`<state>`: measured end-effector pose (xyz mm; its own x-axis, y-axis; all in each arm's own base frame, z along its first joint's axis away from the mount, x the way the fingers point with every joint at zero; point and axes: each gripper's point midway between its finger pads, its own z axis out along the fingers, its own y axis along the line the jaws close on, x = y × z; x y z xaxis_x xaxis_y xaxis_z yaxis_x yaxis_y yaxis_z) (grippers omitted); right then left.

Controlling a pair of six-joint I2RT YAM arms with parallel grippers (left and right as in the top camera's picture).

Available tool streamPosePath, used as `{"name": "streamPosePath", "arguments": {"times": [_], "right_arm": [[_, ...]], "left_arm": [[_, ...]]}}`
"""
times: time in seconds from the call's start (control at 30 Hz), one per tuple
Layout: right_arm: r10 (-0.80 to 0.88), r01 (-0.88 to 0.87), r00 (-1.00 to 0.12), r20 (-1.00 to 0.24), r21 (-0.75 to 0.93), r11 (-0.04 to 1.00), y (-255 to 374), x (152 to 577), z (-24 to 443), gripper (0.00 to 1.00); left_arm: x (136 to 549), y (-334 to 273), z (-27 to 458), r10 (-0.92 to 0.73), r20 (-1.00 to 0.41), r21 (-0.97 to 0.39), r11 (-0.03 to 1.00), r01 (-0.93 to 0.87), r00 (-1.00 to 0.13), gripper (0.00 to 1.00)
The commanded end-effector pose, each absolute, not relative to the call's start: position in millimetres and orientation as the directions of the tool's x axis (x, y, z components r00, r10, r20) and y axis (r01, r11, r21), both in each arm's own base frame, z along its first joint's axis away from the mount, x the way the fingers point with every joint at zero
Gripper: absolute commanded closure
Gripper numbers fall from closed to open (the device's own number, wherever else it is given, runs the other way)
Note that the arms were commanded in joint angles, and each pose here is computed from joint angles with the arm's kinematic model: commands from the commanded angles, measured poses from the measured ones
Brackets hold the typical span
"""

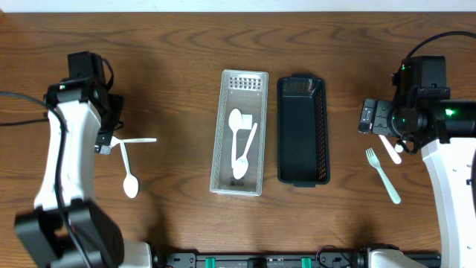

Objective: Pack container
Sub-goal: 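Grasp a third white spoon on the table with the left gripper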

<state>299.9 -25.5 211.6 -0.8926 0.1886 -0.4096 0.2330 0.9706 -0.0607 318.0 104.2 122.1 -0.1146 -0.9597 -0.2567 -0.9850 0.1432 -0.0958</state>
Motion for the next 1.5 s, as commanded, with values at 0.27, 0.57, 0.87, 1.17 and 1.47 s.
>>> {"name": "streamPosePath", "arguments": {"times": [0.27, 0.57, 0.87, 1.17, 1.47], "right_arm": [[0.183, 0.228, -0.902, -0.392, -0.073, 0.971, -28.6, 293.3, 213.2, 0.01], [0.183, 0.227, -0.907, -0.38, -0.076, 0.971, -28.5, 290.5, 212.1, 0.01], [0.183, 0.226, -0.914, -0.363, -0.08, 0.971, -28.5, 286.1, 210.4, 0.01], [0.183, 0.226, -0.917, -0.355, -0.082, 0.971, -28.5, 284.2, 209.7, 0.01], [0.184, 0.225, -0.921, -0.343, -0.084, 0.971, -28.5, 281.2, 208.7, 0.01]], "left_arm": [[329.9, 106.9, 50.4, -0.985, -0.171, 0.007, 0.037, -0.999, -0.038, 0.08], [338.7, 109.1, 25.4, -0.984, -0.166, 0.026, 0.061, -0.998, -0.065, 0.08], [338.3, 108.9, 1.9, -0.984, -0.162, 0.039, 0.063, -0.997, -0.069, 0.08], [328.4, 106.6, -21.9, -0.984, -0.165, 0.028, 0.063, -0.998, -0.067, 0.08], [320.3, 104.6, -23.3, -0.985, -0.156, 0.058, 0.063, -0.996, -0.072, 0.27]]}}
